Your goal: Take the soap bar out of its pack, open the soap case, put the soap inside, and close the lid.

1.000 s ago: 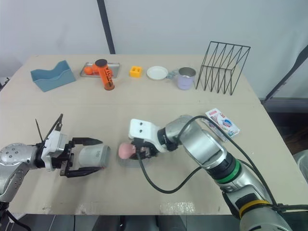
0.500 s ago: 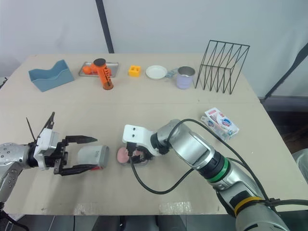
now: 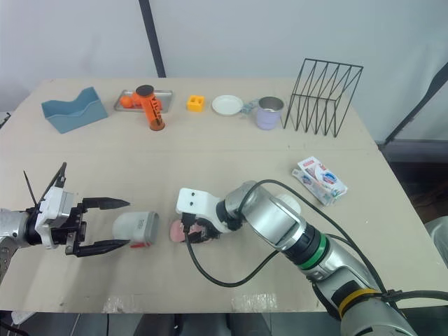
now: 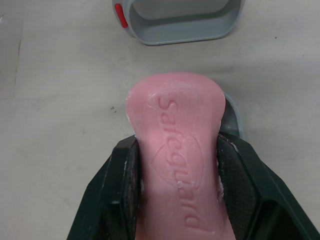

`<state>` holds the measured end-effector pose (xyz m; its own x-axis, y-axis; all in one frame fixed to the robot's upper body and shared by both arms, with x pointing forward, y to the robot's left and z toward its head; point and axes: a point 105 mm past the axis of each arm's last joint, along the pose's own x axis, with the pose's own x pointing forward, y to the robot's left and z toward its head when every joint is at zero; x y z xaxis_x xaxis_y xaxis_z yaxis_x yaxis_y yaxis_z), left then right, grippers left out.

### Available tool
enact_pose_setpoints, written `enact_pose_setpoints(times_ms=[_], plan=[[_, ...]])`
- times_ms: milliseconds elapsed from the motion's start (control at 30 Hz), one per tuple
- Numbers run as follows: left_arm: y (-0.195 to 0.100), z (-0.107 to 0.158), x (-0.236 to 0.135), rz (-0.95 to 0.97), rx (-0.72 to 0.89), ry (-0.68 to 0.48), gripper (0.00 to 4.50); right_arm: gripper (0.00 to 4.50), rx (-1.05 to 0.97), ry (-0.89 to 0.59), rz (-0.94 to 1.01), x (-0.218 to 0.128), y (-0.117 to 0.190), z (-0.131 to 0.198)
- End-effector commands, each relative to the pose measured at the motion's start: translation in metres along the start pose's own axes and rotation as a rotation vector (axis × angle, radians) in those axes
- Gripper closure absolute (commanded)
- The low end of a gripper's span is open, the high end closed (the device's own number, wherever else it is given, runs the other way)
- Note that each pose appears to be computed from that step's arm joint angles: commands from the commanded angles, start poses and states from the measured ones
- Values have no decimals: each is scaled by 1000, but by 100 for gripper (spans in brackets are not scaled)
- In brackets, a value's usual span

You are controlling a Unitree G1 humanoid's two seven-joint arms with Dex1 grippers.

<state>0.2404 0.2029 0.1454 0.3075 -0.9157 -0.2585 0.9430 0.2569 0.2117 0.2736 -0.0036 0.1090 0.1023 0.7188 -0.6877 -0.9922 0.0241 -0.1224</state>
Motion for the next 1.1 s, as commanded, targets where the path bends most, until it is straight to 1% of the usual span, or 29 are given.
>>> enact_pose_setpoints(times_ms=[33,367,433,467,533,567,600,1100], plan=[[2,8,-3,14,36,3,0,282,-46,0,-17,-2,-2,4],[3,8,-2,12,41,12,0,282,-41,-2,-23,-6,-4,3],[2,8,-2,12,40,11,0,179,-37,-3,-21,-6,-4,3],[2,8,-1,12,40,11,0,148,-38,-5,-21,-6,-4,3],[2,8,-1,10,40,9,0,52,-41,-14,-23,-7,-5,6],[2,8,-1,9,40,10,0,13,-43,-19,-23,-8,-5,8],[1,8,0,8,40,10,0,5,-45,-22,-23,-8,-5,9],[0,5,-2,0,45,24,0,5,-84,-75,-37,-36,-7,16]])
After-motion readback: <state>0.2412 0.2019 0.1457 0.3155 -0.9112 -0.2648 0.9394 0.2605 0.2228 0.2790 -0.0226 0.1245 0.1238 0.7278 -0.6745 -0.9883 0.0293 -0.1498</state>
